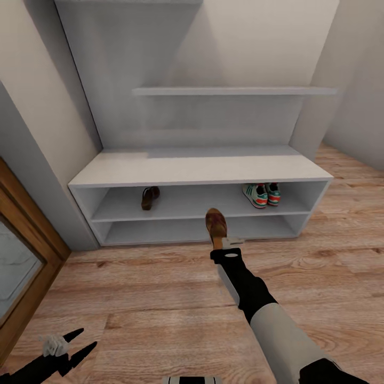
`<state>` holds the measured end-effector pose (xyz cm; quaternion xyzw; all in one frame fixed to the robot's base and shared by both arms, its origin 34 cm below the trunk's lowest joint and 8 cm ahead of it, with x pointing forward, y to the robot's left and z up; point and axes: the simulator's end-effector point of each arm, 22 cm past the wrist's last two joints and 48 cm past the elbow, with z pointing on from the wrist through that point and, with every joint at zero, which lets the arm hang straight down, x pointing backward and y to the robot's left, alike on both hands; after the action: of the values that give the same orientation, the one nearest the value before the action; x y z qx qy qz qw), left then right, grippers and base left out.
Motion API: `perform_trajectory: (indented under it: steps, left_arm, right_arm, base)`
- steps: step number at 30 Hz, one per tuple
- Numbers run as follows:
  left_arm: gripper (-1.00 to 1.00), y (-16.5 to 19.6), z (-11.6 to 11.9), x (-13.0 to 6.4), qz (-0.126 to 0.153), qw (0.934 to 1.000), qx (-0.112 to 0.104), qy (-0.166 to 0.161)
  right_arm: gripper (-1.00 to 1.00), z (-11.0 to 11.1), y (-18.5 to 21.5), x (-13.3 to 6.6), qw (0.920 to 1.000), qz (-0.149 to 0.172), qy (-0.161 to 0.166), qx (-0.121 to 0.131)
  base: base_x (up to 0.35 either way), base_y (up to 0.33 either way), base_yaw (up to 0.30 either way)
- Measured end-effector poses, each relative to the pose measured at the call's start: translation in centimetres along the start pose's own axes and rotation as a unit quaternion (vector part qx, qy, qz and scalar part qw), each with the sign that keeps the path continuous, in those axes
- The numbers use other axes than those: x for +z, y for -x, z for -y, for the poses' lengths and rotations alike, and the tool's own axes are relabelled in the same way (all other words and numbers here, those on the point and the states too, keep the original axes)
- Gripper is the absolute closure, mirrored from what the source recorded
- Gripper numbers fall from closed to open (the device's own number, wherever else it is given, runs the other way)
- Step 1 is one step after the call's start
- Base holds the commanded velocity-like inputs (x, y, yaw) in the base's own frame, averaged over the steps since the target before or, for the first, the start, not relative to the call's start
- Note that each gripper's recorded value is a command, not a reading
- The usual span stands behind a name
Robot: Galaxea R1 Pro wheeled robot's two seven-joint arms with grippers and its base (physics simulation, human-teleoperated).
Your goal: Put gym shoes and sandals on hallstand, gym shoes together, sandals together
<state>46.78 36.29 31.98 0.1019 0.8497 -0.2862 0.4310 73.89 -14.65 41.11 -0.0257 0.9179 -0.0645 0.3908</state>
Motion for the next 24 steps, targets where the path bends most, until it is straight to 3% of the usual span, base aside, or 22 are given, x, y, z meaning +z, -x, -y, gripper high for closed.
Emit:
perform_trajectory:
  steps: [5, 24]
  left_arm:
    - [-1.0, -0.6, 1.5, 0.6, -0.014, 0.9995, 0.003, -0.029]
    - [-1.0, -0.9, 1.7, 0.7, -0.017, 0.9993, 0.0, -0.034]
  right_arm:
    - [1.0, 0.0, -0.3, 0.1, 1.0, -0.003, 0.001, 0.002]
    - [1.0, -0.1, -0.9, 0.5, 1.0, -0.01, 0.001, 0.001]
  base:
    - [0.0, 0.0, 0.09]
    - [0.0, 0.0, 0.27]
